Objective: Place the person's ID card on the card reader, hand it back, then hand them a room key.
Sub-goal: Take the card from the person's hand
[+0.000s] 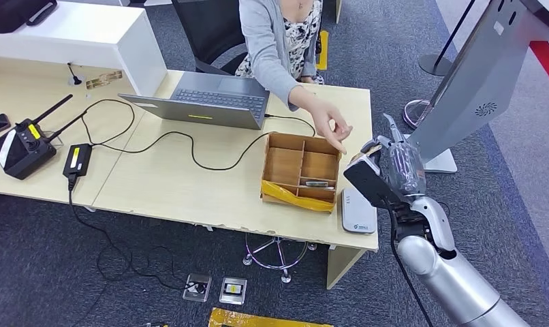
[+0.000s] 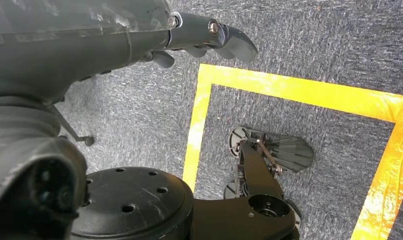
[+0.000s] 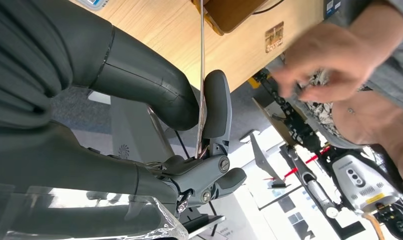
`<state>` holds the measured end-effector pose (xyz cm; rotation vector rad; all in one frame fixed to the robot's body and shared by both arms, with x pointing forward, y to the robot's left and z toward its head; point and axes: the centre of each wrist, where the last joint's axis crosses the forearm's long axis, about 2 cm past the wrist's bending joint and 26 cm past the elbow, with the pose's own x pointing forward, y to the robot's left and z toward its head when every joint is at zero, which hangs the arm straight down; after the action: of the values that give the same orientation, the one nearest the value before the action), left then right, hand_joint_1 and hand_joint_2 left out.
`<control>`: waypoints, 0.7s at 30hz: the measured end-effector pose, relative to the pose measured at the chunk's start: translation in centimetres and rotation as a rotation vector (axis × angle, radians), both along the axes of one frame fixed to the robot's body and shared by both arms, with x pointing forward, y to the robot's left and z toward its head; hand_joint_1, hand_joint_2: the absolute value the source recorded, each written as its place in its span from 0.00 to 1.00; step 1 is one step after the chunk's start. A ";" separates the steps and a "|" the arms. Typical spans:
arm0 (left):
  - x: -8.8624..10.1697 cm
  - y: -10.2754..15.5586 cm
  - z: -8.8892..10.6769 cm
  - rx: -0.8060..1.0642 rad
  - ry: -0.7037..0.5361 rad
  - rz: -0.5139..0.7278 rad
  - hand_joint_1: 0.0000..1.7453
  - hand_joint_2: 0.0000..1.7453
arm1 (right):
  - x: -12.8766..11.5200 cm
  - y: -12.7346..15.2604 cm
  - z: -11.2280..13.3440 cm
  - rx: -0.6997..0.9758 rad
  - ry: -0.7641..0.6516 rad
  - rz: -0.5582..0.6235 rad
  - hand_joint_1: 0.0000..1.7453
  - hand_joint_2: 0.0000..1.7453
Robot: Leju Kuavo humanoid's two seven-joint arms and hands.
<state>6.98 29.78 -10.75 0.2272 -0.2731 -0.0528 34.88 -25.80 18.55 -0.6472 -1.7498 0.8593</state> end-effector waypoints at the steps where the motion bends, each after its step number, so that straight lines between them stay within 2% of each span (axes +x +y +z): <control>1: 0.0 0.0 0.0 0.000 0.000 0.000 0.00 0.00 | 0.0 0.0 0.0 0.001 0.001 0.000 1.00 1.00; 9: 0.0 0.0 0.0 0.005 0.002 0.009 0.00 0.00 | -0.4 0.0 -0.7 -0.004 0.024 -0.005 1.00 1.00; 21: 0.0 0.0 0.0 0.015 0.021 0.027 0.00 0.00 | -1.1 -1.0 -4.7 -0.018 0.139 -0.027 1.00 1.00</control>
<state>6.97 29.82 -10.74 0.2449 -0.2485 -0.0305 33.80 -26.84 13.81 -0.6075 -1.6072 0.8810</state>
